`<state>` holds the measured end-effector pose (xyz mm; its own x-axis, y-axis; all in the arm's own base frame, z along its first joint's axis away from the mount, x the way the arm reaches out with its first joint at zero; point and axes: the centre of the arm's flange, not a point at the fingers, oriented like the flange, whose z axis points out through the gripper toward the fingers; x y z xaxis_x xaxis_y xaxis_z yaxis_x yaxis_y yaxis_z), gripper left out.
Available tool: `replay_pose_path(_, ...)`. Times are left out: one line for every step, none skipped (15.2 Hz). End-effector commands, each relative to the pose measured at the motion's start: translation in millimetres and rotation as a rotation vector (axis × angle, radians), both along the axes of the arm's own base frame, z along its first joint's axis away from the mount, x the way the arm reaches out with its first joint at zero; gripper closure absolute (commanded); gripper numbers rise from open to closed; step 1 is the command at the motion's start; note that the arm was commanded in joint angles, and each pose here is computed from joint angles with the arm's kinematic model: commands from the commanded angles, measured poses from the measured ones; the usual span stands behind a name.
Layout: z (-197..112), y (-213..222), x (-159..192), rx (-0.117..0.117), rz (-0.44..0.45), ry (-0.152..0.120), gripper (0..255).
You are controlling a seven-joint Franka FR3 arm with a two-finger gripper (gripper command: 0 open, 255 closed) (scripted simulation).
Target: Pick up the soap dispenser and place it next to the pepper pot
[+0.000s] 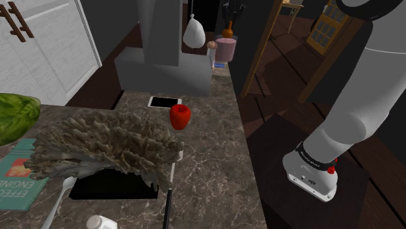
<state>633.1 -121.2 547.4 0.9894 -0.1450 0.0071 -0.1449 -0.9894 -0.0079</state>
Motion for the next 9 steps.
replay_pose_path(-11, 0, 0, 0.0, 0.0, -0.001, 255)
replay_pose_path(-17, 0, 0, 0.0, 0.0, -0.001, 255)
replay_pose_path(-22, 0, 0, 0.0, 0.0, -0.001, 255)
replay_pose_path(-27, 0, 0, 0.0, 0.0, -0.001, 255)
replay_pose_path(-32, 0, 0, 0.0, 0.0, -0.001, 255)
replay_pose_path(-38, 0, 0, 0.0, 0.0, -0.001, 255)
replay_pose_path(-43, 0, 0, 0.0, 0.0, -0.001, 255)
replay_pose_path(-48, 0, 0, 0.0, 0.0, -0.001, 255)
replay_pose_path(-54, 0, 0, 0.0, 0.0, -0.001, 255)
